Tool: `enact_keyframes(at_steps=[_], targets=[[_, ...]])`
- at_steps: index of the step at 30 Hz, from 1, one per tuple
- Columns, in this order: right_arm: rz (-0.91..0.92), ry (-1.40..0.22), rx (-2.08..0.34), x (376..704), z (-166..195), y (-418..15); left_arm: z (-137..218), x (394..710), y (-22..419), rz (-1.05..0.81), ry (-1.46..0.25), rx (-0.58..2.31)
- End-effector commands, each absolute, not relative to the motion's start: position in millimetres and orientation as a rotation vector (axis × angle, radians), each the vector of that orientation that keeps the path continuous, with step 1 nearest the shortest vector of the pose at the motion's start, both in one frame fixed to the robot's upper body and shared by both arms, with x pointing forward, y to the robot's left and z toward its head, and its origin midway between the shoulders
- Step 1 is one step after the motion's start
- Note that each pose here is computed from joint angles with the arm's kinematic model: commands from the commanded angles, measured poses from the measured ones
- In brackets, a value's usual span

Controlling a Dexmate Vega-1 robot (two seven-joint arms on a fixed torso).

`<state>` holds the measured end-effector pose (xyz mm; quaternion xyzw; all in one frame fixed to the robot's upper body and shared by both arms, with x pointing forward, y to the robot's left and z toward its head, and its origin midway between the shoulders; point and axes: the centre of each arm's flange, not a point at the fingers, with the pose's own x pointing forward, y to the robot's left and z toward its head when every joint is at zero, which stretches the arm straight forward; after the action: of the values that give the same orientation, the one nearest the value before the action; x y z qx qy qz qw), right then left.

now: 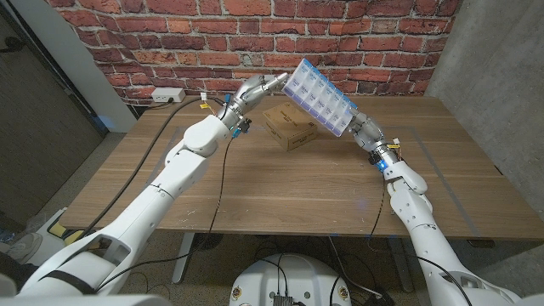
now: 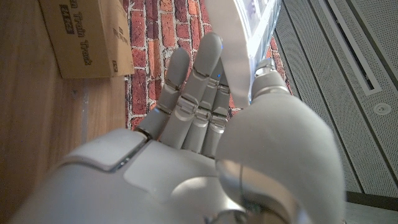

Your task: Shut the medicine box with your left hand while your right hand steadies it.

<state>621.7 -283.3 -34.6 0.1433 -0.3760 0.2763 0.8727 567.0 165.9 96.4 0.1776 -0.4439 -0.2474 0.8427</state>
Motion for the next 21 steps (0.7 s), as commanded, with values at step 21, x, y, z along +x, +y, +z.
enact_keyframes(at_steps=[21], targets=[[0.540, -0.773, 0.273, 625.9, -32.8, -279.4, 88.8, 557.8, 169.8, -0.585, -0.928, 0.477]])
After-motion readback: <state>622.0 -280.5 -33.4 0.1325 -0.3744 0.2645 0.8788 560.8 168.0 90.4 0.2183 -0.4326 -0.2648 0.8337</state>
